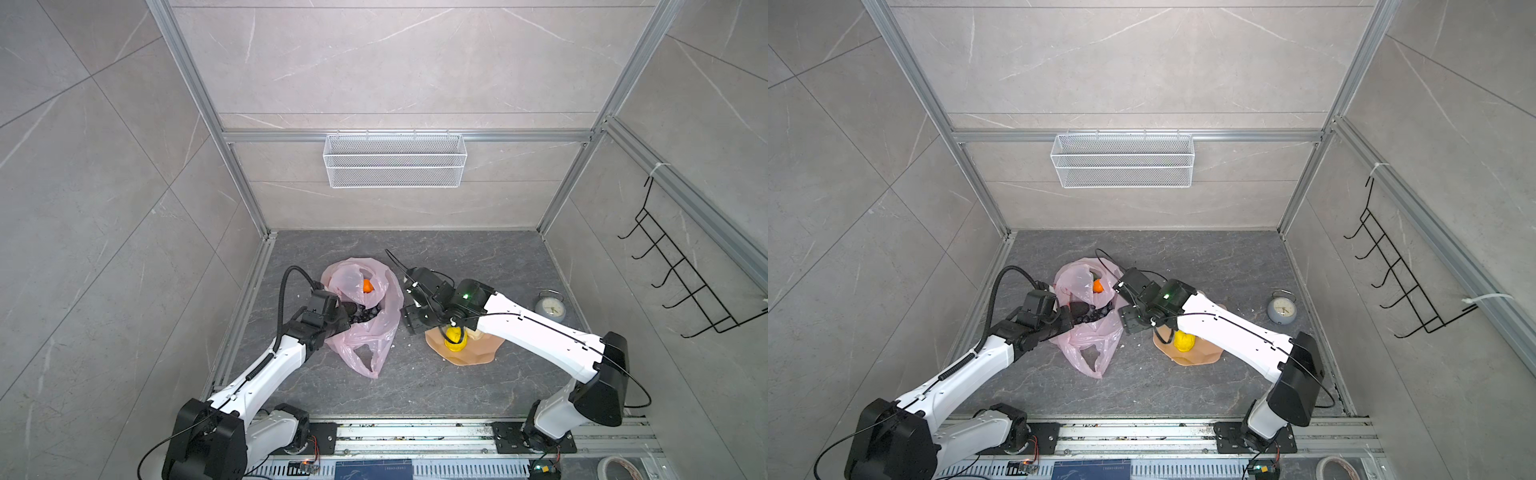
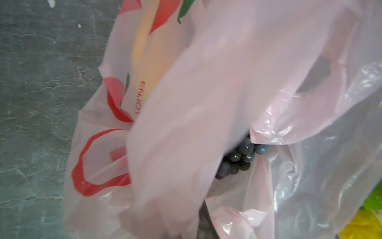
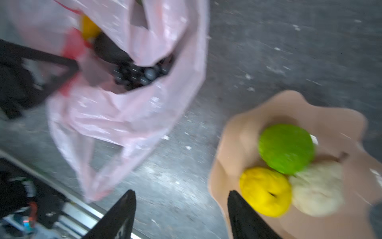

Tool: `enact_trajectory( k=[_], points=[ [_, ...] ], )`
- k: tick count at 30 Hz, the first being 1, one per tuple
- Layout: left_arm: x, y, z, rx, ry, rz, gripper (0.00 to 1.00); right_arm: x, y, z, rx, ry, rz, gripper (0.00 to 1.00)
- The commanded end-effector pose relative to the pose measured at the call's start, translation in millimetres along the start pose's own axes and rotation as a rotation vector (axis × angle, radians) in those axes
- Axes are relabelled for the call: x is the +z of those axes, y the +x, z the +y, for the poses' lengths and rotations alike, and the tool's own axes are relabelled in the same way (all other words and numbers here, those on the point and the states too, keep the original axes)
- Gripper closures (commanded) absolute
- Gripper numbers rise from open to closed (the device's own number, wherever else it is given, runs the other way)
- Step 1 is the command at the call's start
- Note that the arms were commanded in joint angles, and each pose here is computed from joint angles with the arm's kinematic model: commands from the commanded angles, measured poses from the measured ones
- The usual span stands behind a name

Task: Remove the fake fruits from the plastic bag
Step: 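Open the right gripper and move it back into the bag opening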

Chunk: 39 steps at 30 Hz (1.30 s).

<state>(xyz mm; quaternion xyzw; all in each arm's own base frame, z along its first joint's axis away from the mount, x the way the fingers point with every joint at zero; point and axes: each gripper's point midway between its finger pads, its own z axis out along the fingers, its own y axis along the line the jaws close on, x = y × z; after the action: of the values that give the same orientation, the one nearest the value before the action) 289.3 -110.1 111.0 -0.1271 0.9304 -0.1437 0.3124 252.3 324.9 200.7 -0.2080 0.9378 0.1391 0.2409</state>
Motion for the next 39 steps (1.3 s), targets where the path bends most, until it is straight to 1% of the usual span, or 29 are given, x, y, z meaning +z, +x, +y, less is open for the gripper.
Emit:
enact_trajectory(
  k=[1, 5, 10, 12, 15, 22, 25, 27, 32, 35, 39],
  points=[
    [-14.3, 5.6, 10.1, -0.022, -0.032, -0.021, 0.97, 25.7, -35.6, 64.8, 0.046, -0.239, -0.096, 0.31],
    [-19.9, 21.1, 35.3, -0.091, -0.084, -0.045, 0.97, 68.8, -43.1, 94.2, 0.036, -0.284, -0.073, 0.35],
    [-15.2, 37.1, 47.1, -0.151, -0.103, -0.015, 0.98, 120.4, -31.1, 103.0, 0.027, -0.252, -0.024, 0.43],
    [-13.1, 41.1, 51.8, -0.171, -0.111, -0.013, 0.97, 133.2, -22.0, 105.6, 0.018, -0.246, -0.004, 0.44],
    [-10.6, 41.7, 59.6, -0.194, -0.124, -0.018, 0.96, 151.8, -1.0, 100.8, 0.01, -0.199, 0.032, 0.46],
    [-8.3, 23.7, 67.9, -0.25, -0.103, -0.033, 0.93, 173.9, 46.7, 85.9, 0.017, -0.154, 0.111, 0.47],
    [-8.3, 14.4, 67.5, -0.253, -0.1, -0.044, 0.93, 175.4, 52.8, 82.7, 0.018, -0.15, 0.123, 0.49],
    [-6.8, 10.4, 67.2, -0.256, -0.099, -0.046, 0.92, 167.1, 47.1, 85.3, 0.011, -0.163, 0.108, 0.49],
    [-3.6, 5.6, 64.1, -0.254, -0.088, -0.042, 0.79, 132.1, 14.8, 97.4, -0.033, -0.209, 0.016, 0.47],
    [-6.4, -0.5, 65.0, -0.25, -0.094, -0.066, 0.75, 114.9, -5.1, 105.5, -0.099, -0.239, -0.056, 0.42],
    [-10.9, -11.6, 69.5, -0.251, -0.117, -0.106, 0.74, 106.8, -29.7, 117.9, -0.217, -0.246, -0.109, 0.4]
  ],
)
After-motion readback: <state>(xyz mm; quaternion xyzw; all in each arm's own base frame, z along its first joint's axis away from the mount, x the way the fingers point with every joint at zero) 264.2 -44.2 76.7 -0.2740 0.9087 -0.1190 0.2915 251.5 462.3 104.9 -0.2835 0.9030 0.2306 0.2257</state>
